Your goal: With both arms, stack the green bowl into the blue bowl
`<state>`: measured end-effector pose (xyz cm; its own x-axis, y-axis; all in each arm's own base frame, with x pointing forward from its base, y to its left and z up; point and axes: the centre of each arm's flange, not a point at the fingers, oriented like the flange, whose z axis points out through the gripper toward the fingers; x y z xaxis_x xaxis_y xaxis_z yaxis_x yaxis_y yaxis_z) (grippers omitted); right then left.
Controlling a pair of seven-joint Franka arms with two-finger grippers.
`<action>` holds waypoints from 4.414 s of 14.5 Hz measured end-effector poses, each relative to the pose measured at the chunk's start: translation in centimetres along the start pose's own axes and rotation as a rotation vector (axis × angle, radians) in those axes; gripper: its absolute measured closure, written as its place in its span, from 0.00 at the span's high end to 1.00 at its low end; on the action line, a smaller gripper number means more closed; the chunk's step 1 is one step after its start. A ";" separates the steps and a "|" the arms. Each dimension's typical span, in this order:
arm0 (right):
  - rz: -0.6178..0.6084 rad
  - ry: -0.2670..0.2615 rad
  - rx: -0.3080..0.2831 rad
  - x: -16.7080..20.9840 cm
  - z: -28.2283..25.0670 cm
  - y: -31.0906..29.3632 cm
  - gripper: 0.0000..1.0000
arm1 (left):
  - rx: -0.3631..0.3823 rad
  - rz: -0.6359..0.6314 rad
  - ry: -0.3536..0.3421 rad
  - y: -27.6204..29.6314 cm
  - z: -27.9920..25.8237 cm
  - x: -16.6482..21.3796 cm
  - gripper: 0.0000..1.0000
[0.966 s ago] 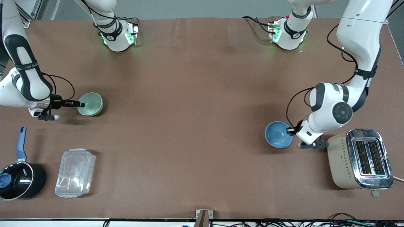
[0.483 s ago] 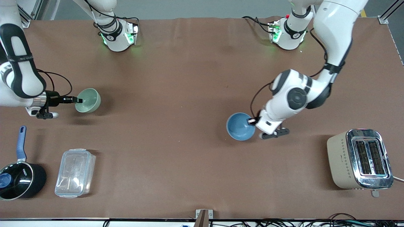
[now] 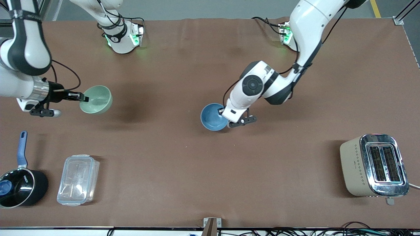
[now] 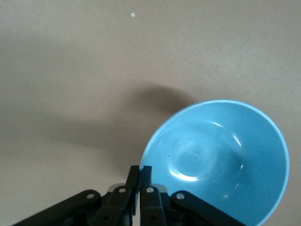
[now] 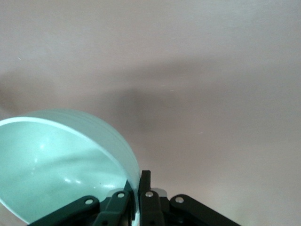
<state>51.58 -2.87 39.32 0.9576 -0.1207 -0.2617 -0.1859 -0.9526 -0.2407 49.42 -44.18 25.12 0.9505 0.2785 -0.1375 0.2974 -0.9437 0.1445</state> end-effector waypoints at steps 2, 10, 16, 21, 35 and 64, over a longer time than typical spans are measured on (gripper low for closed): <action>0.026 0.027 -0.025 -0.1 1.1 -5.3 0.04 | 0.014 -0.012 0.003 0.2 1.8 -0.4 0.05; 0.086 0.167 -0.039 -0.7 7.9 -20.4 0.04 | 0.159 -0.033 0.118 -1.7 -3.3 6.4 0.77; 0.229 0.137 0.093 -1.3 13.3 -30.4 0.04 | 0.273 -0.033 0.205 -13.3 -26.0 17.6 1.00; 0.296 0.133 0.151 -3.5 21.9 -35.6 0.04 | 0.300 0.054 0.144 -25.7 -36.1 19.7 1.00; 0.473 0.085 0.157 -3.9 26.0 -36.3 0.04 | 0.182 0.277 0.142 -31.4 -47.6 10.7 1.00; 0.461 0.047 0.130 -4.2 27.9 -37.7 0.26 | 0.208 0.342 0.071 -28.7 -45.9 7.0 1.00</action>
<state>48.42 41.31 23.45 0.7771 -0.5381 -0.3264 -0.6168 -0.7543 -0.2249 51.62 -6.96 65.03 0.9975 -0.0530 -0.0468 -0.0546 -0.9980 -0.0319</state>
